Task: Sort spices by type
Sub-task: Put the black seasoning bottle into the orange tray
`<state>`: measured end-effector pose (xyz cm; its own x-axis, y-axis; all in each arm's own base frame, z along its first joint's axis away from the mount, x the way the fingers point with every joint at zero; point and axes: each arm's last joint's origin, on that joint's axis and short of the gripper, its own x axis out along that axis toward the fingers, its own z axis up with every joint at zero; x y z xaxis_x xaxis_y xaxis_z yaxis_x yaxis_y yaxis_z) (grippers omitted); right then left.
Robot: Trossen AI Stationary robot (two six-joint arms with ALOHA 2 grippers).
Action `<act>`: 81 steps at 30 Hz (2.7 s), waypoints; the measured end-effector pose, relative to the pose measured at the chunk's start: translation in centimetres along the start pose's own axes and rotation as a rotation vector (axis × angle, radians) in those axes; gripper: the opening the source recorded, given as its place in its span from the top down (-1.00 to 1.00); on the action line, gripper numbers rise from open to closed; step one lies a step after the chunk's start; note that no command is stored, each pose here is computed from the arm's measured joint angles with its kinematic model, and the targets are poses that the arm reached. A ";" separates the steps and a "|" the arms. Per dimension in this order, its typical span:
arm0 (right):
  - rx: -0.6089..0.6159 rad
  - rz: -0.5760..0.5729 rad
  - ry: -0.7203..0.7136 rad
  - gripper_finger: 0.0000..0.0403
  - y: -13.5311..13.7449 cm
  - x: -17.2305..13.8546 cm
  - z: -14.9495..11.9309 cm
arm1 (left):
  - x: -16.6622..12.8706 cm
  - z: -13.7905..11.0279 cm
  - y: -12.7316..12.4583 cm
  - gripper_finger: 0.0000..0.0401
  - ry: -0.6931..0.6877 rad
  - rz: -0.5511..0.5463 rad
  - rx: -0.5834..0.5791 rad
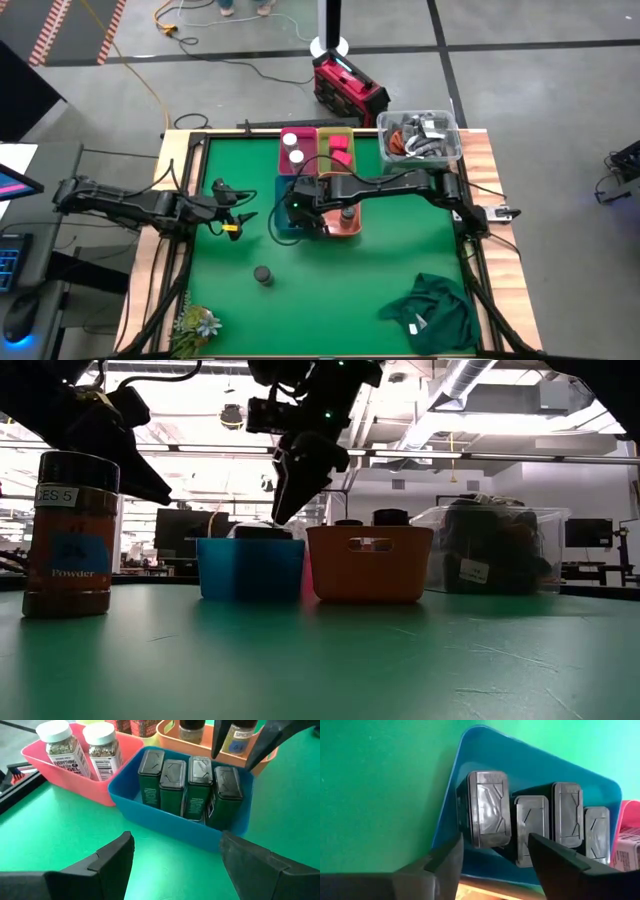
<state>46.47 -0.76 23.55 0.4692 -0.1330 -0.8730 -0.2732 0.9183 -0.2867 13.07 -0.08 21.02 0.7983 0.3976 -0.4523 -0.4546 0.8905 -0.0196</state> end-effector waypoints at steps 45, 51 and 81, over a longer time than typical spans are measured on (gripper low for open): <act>0.426 -0.394 0.009 -0.29 3.6 -14.8 -10.1 | 0.8 2.0 -16.3 -0.40 0.410 -0.383 0.326; 0.417 -0.402 0.003 -0.29 4.3 -14.1 -10.4 | 1.4 1.2 -16.7 -0.40 0.488 -0.334 0.321; 0.474 -0.401 0.046 -0.29 4.8 -12.9 -11.4 | 6.8 6.6 -15.2 -0.01 0.325 -0.419 0.446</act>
<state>29.58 1.13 28.93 0.4181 -0.5082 -0.7530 0.3246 0.8577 -0.3987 28.03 -9.46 24.06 0.6808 -0.0245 -0.7321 0.1281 0.9880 0.0861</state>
